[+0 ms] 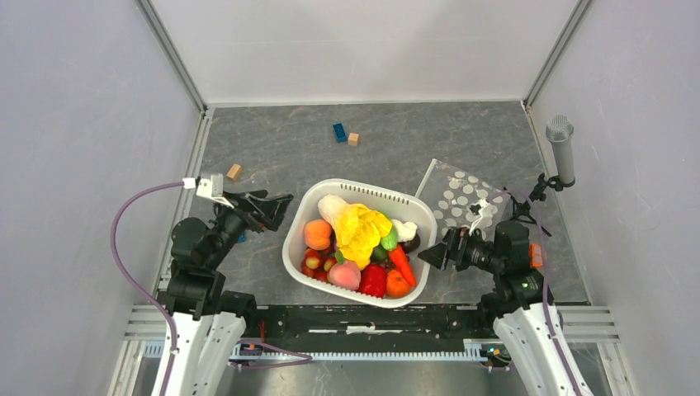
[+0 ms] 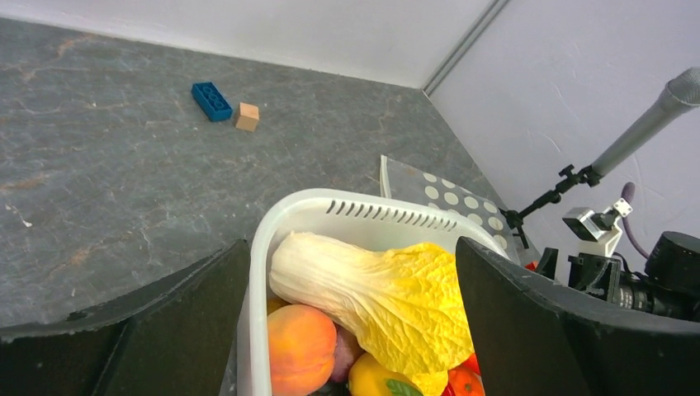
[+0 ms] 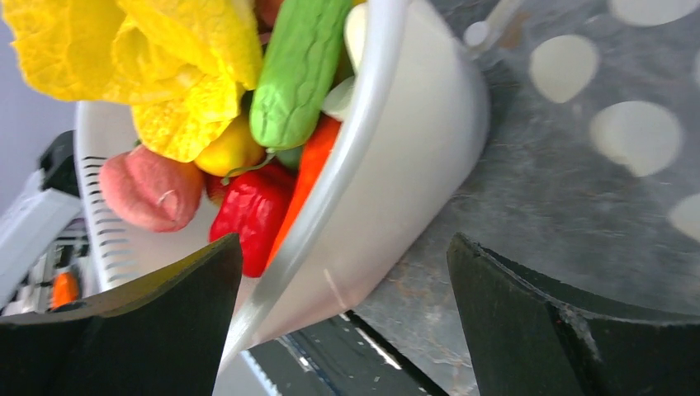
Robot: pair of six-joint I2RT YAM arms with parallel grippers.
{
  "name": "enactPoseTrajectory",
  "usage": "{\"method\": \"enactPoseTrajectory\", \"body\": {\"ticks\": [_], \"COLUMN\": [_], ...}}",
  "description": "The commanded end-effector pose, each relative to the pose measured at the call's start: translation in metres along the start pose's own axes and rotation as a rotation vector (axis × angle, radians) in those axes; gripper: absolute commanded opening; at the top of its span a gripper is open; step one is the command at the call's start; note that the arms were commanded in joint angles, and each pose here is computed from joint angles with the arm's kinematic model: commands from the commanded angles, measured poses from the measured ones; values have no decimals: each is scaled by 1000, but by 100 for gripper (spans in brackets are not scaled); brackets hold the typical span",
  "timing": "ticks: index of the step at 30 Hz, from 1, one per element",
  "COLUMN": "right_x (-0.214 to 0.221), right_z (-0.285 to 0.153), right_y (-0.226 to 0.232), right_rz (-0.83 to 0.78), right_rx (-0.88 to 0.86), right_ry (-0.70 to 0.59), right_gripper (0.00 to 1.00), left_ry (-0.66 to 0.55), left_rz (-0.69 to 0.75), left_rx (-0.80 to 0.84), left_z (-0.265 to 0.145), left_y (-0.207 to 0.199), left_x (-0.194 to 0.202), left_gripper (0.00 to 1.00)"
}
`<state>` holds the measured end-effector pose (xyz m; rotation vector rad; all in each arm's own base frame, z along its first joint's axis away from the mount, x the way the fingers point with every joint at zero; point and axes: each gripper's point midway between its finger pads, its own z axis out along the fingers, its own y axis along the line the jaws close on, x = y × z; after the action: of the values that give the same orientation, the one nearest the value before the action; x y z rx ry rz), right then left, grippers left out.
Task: Place the food in the zip-top bag and seal the zipper
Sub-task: Move the bin to the center of the board.
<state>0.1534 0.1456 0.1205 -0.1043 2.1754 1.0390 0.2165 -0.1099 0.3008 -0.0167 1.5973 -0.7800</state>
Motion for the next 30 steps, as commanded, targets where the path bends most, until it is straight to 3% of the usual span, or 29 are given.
{"method": "enactPoseTrajectory", "body": {"ticks": [1, 12, 19, 25, 28, 30], "right_x": [-5, 22, -16, -43, -42, -38], "right_z": [3, 58, 118, 184, 205, 211], "right_y": [33, 74, 124, 173, 208, 209], "right_rz": [29, -27, -28, -101, -206, -246], "right_rx": [-160, -187, -183, -242, -350, -340], "right_ry": [-18, 60, -50, -60, 51, 99], "right_gripper": [98, 98, 98, 98, 98, 98], "left_ry": [50, 174, 139, 143, 139, 128], "left_rz": [19, 13, 56, 89, 88, 88], "left_rx": [49, -19, -60, -74, -61, -53], "left_z": [-3, -8, -28, -39, -43, -46], "left_y": [-8, 2, -3, -8, -13, -15], "left_x": [7, 25, 8, 0, -1, -2], "left_gripper": [100, 100, 100, 100, 100, 100]}}
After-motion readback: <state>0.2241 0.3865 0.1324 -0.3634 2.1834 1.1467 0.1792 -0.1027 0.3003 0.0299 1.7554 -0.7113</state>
